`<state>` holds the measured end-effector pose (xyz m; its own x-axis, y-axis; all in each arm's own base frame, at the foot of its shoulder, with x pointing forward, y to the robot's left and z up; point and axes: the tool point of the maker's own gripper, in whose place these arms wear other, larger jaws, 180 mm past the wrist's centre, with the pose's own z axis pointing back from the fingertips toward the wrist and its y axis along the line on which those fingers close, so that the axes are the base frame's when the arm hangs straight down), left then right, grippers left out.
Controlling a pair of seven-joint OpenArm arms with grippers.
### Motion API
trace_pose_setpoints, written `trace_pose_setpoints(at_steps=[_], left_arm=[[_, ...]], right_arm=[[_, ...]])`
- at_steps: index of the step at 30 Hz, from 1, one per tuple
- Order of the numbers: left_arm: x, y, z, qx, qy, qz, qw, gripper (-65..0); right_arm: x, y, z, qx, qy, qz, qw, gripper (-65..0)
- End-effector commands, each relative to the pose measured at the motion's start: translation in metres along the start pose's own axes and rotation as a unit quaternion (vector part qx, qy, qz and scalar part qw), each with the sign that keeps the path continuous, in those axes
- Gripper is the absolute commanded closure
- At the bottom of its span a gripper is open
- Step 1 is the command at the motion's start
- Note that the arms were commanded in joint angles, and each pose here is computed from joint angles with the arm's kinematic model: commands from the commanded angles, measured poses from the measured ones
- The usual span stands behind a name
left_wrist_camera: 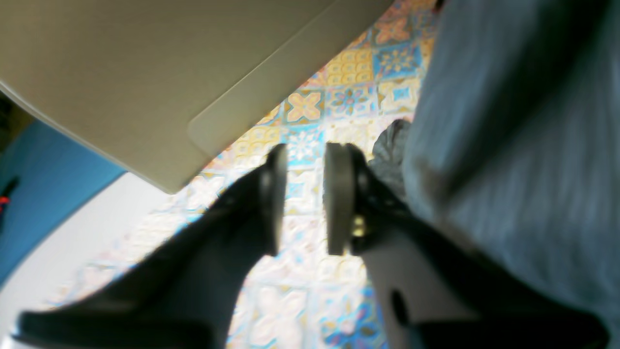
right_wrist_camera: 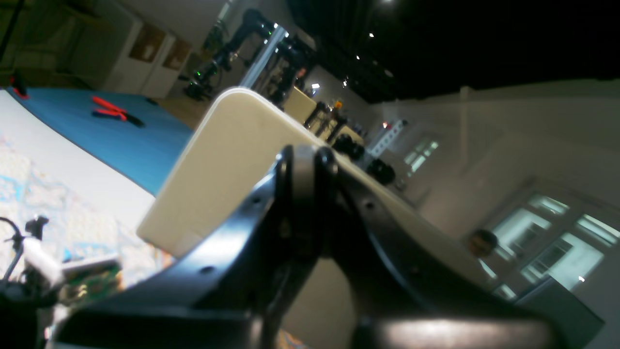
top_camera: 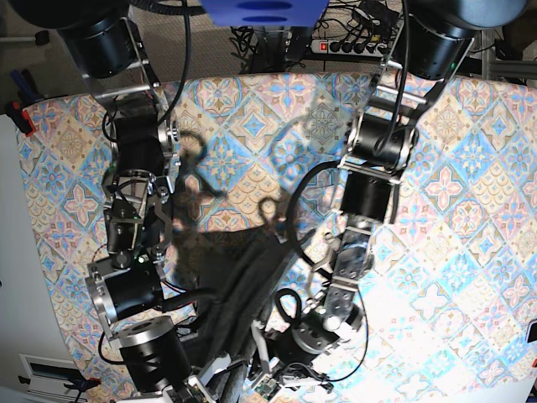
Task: Layout the t-shirt on the table in an organized manner, then fold the t-shirt properly
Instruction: 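Lower the shirt onto the table, pulling the right gripper away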
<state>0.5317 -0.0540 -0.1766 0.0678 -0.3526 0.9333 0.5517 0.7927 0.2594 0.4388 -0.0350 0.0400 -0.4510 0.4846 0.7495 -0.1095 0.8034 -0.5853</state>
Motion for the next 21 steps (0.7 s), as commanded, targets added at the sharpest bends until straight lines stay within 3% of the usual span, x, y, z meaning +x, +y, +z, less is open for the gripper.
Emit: trace_pose_setpoints(at_steps=[1,4,6,10,13,15,21], left_arm=[[0.026,-0.004,-0.003,-0.005,-0.032,0.002,0.999,-17.4],[0.02,-0.022,-0.011,-0.025,-0.021,0.008,0.999,-16.7],[0.01,-0.047,-0.013,-0.068,-0.009,-0.01,0.998,-13.9],[-0.021,-0.093,-0.006,-0.15,0.015,-0.045,0.987,0.0],[-0.059,-0.098,0.007,-0.161,0.045,-0.052,0.985,0.0],[-0.095,-0.118,0.027,-0.201,0.086,-0.09,0.972,0.0],[-0.151,-0.161,0.08,-0.234,0.128,-0.116,0.957,0.0]], right_arm=[[0.017,-0.007,0.0,-0.011,-0.029,0.001,0.9995,0.0],[0.011,0.001,0.001,-0.002,-0.022,-0.002,0.9998,0.0],[0.006,0.005,0.002,0.001,-0.017,-0.003,0.9999,0.0],[0.001,0.003,0.003,0.0,-0.009,-0.006,0.9999,0.0],[-0.01,-0.014,0.007,-0.024,0.003,-0.014,0.9996,0.0],[-0.037,-0.033,0.017,-0.053,0.033,-0.032,0.9975,0.0],[-0.124,-0.067,0.067,-0.125,0.137,-0.082,0.9792,0.0]])
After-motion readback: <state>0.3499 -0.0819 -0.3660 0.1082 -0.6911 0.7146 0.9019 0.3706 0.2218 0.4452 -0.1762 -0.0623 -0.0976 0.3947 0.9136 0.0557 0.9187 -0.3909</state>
